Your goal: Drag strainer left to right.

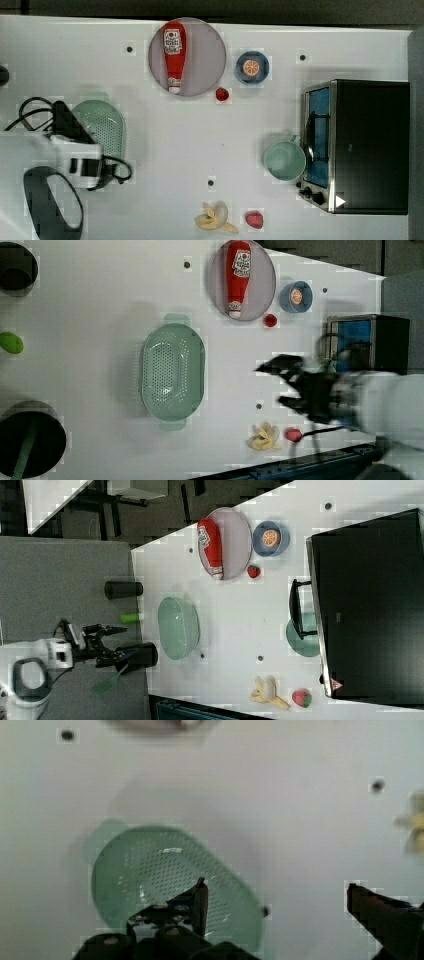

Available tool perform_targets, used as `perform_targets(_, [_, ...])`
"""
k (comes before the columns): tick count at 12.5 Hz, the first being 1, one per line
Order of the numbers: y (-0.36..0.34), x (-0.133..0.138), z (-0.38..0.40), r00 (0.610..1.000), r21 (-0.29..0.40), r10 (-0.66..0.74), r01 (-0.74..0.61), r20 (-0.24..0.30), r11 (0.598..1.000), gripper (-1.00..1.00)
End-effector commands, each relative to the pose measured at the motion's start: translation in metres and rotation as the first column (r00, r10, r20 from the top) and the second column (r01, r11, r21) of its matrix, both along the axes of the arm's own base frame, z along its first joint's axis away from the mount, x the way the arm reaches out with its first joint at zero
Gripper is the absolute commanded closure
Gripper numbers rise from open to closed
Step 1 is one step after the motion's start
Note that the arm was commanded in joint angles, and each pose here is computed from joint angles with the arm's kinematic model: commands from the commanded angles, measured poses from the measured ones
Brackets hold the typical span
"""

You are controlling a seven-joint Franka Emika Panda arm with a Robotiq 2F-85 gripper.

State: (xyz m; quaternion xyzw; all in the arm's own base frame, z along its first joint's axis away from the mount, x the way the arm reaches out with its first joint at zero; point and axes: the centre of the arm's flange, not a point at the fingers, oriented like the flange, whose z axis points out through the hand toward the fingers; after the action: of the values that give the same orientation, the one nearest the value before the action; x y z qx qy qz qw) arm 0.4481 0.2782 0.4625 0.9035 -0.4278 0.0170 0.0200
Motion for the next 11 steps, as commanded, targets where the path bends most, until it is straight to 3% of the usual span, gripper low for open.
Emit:
perform_targets(1, [0.021, 0.002, -0.038, 0.937, 0.021, -0.349, 0.349, 0.0, 0.937, -1.0])
perform_targets(7, [0.062, 0.016, -0.166, 0.825, 0.083, -0.548, 0.561, -0.138, 0.824, -1.0])
perform_targets(11, [0.059, 0.027, -0.241, 0.809, 0.124, -0.562, 0.584, -0.175, 0.802, -1.0])
